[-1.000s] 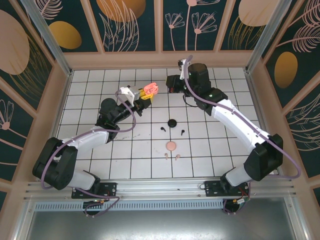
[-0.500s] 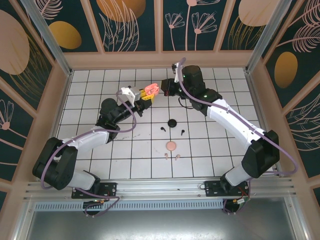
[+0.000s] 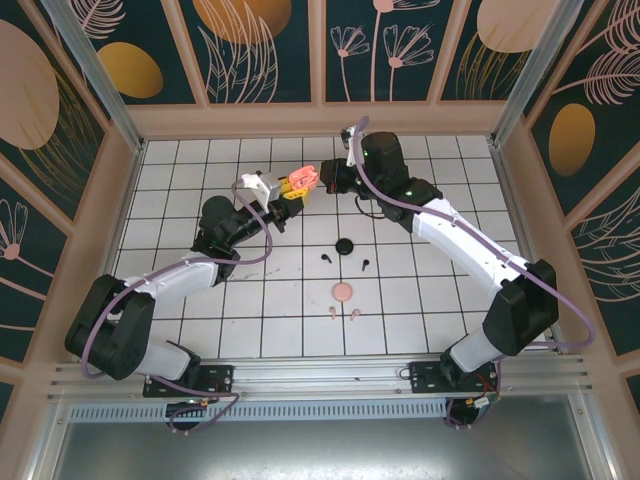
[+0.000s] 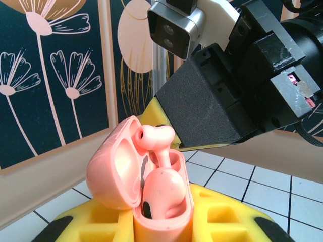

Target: Insert the wireless bluetooth earbuds into the charging case

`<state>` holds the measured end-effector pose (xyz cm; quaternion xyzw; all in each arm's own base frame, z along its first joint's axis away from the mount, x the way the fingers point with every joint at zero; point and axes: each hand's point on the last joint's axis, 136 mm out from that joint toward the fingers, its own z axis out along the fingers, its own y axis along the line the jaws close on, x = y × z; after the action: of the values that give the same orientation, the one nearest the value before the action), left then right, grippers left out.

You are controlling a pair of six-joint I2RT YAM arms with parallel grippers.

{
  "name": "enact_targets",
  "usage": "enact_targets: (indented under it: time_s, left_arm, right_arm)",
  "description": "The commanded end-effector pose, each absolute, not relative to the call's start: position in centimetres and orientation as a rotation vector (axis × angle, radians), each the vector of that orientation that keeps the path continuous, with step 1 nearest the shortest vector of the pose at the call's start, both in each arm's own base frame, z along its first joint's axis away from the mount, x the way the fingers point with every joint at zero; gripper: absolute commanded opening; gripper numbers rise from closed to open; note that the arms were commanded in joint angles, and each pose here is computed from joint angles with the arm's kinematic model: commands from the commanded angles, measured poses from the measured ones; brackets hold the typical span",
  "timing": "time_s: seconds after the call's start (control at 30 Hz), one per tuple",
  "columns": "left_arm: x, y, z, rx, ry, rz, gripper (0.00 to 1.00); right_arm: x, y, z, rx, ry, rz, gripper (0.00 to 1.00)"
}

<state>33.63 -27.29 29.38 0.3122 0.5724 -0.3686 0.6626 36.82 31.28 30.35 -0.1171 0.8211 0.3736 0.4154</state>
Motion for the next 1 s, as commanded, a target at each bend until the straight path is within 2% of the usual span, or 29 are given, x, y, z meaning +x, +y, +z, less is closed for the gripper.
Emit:
enact_targets:
  time_s: [0.0,0.33,0.97]
  left_arm:
    - [33.5,-27.8,30.9,0.724,1.228,-0.83,0.0]
    - [33.6,-27.9,30.0,0.726,1.25,-0.836,0.0]
    - [34.0,-28.1,29.6,0.723,1.261,-0.841,0.0]
  right_arm:
    - [36.7,31.4,31.8,-0.305,2.033,0.933,0.0]
    - [37.3,30.8,31.6,-0.287,2.036,0.859,0.0]
    - [36.4,31.7,32.1,-0.323,2.024,0.902,0.0]
